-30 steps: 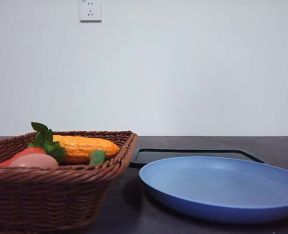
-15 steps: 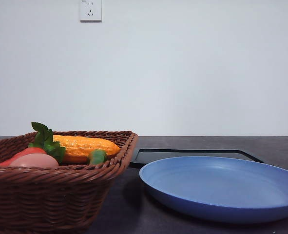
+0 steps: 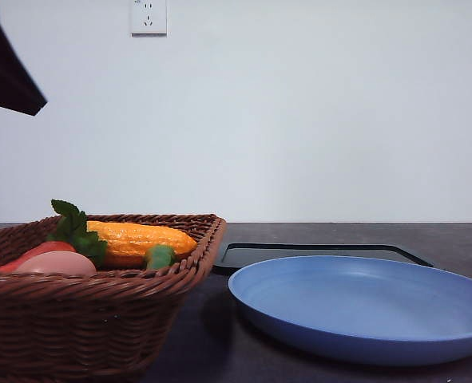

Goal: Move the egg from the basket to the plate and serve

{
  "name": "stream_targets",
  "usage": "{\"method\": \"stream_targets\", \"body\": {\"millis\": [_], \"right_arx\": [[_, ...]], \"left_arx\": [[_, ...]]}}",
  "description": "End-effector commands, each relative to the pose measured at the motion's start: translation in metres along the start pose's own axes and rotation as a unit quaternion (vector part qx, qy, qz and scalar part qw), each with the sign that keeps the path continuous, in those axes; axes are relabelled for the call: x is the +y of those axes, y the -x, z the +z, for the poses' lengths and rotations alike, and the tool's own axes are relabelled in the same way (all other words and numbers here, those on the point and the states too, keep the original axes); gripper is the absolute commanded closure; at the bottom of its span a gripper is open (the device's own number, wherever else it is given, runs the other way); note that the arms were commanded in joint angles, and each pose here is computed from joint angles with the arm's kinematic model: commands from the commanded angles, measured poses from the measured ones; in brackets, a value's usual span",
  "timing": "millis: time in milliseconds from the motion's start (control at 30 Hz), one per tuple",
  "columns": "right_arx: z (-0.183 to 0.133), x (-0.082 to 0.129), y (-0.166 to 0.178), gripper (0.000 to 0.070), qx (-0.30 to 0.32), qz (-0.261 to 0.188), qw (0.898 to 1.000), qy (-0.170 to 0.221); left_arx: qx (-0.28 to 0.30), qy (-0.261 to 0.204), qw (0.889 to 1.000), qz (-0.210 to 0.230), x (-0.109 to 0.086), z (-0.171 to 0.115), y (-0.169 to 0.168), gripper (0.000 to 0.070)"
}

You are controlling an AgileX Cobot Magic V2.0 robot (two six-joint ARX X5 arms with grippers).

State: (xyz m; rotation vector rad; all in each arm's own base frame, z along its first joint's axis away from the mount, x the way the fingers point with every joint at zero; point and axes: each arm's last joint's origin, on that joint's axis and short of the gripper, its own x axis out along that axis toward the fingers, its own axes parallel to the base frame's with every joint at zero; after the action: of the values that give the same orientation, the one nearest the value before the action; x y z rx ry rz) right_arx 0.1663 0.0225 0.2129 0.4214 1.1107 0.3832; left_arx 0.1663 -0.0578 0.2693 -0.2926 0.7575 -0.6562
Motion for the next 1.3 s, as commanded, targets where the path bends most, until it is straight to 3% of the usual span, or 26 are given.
{"method": "stream_targets", "body": {"millis": [0, 33, 133, 533, 633, 833, 1100, 1267], "right_arx": [[0.005, 0.0, -0.004, 0.0467, 0.007, 0.001, 1.0, 0.008], [0.006, -0.001, -0.007, 0.0449, 0.013, 0.0, 1.0, 0.007], [0.01, -0.004, -0.018, 0.045, 0.026, 0.0, 1.0, 0.007], [0.023, -0.015, -0.065, 0.0454, 0.071, 0.001, 0.997, 0.001], [0.024, -0.017, -0.073, 0.0495, 0.077, 0.001, 0.997, -0.001], [0.024, -0.018, -0.078, 0.069, 0.084, 0.0, 0.996, -0.002], [0.022, -0.015, -0.071, 0.07, 0.086, 0.003, 0.996, -0.009], [0.021, -0.007, -0.055, 0.07, 0.063, 0.007, 0.998, 0.002]], "left_arx": [[-0.011, -0.005, 1.0, -0.009, -0.003, 0.006, 0.0, 0.0441], [-0.012, -0.002, 1.0, -0.01, -0.003, 0.006, 0.0, 0.0394], [-0.013, 0.003, 1.0, -0.011, -0.004, 0.006, 0.0, 0.0357], [-0.009, 0.006, 1.0, -0.01, -0.003, 0.005, 0.0, 0.0358], [-0.002, 0.009, 1.0, -0.008, -0.003, 0.004, 0.0, 0.0358], [0.001, 0.01, 1.0, -0.007, -0.003, 0.003, 0.0, 0.0358], [0.041, -0.024, 0.999, -0.007, -0.004, -0.004, 0.001, 0.0354], [0.063, -0.06, 0.996, -0.019, -0.018, 0.001, 0.007, 0.031]]}}
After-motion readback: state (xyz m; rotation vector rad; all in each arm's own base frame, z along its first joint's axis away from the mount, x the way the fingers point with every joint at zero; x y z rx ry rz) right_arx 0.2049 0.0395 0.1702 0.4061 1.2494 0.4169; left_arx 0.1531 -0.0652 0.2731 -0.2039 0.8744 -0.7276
